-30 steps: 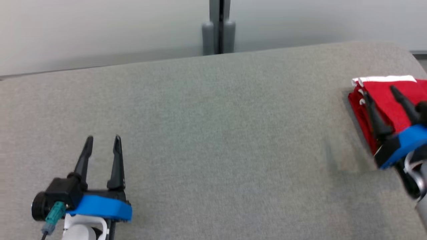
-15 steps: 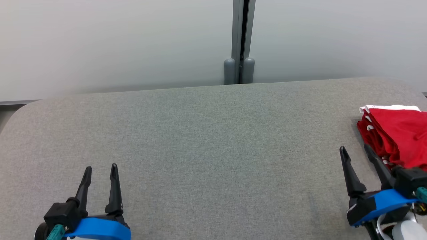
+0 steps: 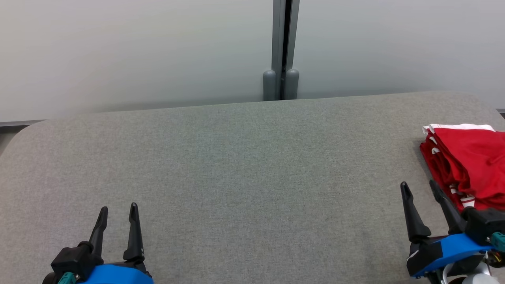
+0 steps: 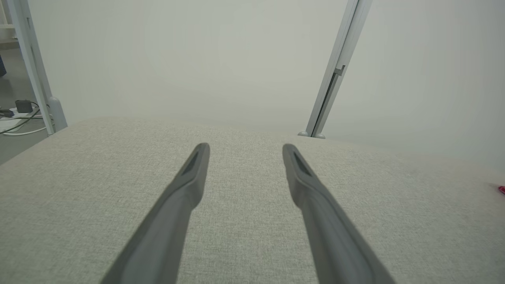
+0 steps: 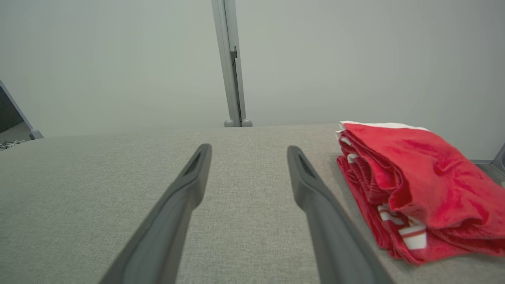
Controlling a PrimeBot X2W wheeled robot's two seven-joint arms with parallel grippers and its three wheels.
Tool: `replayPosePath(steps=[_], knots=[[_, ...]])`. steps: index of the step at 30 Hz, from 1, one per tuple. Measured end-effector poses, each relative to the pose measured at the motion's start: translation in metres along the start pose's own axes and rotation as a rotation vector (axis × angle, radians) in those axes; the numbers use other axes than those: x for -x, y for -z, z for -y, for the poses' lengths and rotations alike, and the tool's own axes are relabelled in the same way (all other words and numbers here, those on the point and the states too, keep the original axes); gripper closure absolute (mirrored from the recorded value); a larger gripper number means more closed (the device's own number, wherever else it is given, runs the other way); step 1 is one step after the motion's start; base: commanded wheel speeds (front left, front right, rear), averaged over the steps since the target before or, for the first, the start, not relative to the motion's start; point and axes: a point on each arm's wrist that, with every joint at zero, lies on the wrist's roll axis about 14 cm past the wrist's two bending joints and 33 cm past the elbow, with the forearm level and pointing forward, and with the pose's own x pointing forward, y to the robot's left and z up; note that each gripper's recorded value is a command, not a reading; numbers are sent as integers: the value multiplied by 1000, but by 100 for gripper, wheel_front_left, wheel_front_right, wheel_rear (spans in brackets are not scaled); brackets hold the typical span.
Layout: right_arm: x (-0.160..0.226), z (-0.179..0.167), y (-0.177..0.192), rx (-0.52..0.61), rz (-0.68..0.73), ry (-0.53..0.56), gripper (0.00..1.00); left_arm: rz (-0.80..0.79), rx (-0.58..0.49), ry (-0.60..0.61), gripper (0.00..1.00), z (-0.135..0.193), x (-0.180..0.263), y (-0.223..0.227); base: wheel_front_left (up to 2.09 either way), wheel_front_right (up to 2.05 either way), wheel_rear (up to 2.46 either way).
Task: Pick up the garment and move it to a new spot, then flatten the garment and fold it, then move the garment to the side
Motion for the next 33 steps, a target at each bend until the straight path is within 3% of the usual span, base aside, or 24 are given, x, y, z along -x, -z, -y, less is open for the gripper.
replayPosePath(steps=[20, 21, 27, 33], knots=[[4, -6, 13, -46, -43, -4, 0, -13, -5, 7, 0, 0, 2, 4, 0, 0, 0], [4, -6, 14, -46, -44, -6, 100, -15, -4, 7, 100, 0, 3, 4, 0, 0, 0], [11, -6, 37, -67, -117, 7, 100, -96, 16, -11, 100, -1, 15, 30, 0, 0, 0], [13, -4, 42, -170, -132, 28, 100, -120, 118, -51, 100, -6, 17, 35, 0, 0, 0]])
